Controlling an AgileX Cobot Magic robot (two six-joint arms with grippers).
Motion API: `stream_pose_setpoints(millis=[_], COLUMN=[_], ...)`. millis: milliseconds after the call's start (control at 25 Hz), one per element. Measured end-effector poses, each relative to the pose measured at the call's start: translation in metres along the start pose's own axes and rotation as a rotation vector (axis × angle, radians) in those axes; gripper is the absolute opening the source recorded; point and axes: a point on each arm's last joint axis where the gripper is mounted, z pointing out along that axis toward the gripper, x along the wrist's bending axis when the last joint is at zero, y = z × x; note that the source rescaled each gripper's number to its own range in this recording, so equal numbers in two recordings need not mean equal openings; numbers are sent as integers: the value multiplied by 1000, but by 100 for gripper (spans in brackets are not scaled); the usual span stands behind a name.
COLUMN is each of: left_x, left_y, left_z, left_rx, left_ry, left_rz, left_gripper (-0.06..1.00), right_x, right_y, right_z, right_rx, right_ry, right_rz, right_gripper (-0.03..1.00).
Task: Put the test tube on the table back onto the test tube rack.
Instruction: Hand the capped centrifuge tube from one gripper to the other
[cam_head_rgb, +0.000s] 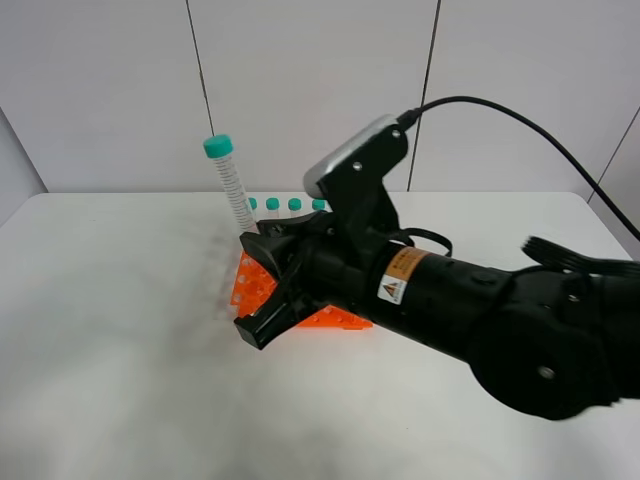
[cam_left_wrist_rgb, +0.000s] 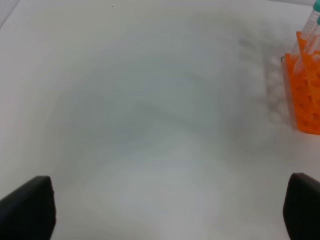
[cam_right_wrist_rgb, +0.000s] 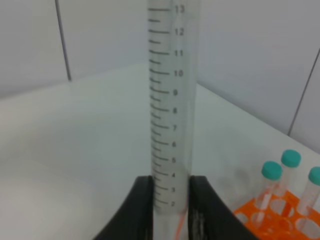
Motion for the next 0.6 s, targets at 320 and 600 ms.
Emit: stream_pose_setpoints(millis=[320,600], left_x=[0,0], left_y=[0,0], left_z=[0,0], left_rx=[0,0], left_ry=[0,0], left_rz=[0,0], left_gripper=[100,100], right_x=[6,-17], right_y=[-24,-43], right_z=[-54,-73], right_rx=[11,55], right_ry=[103,4], right_rz=[-8,18], right_gripper=[1,1])
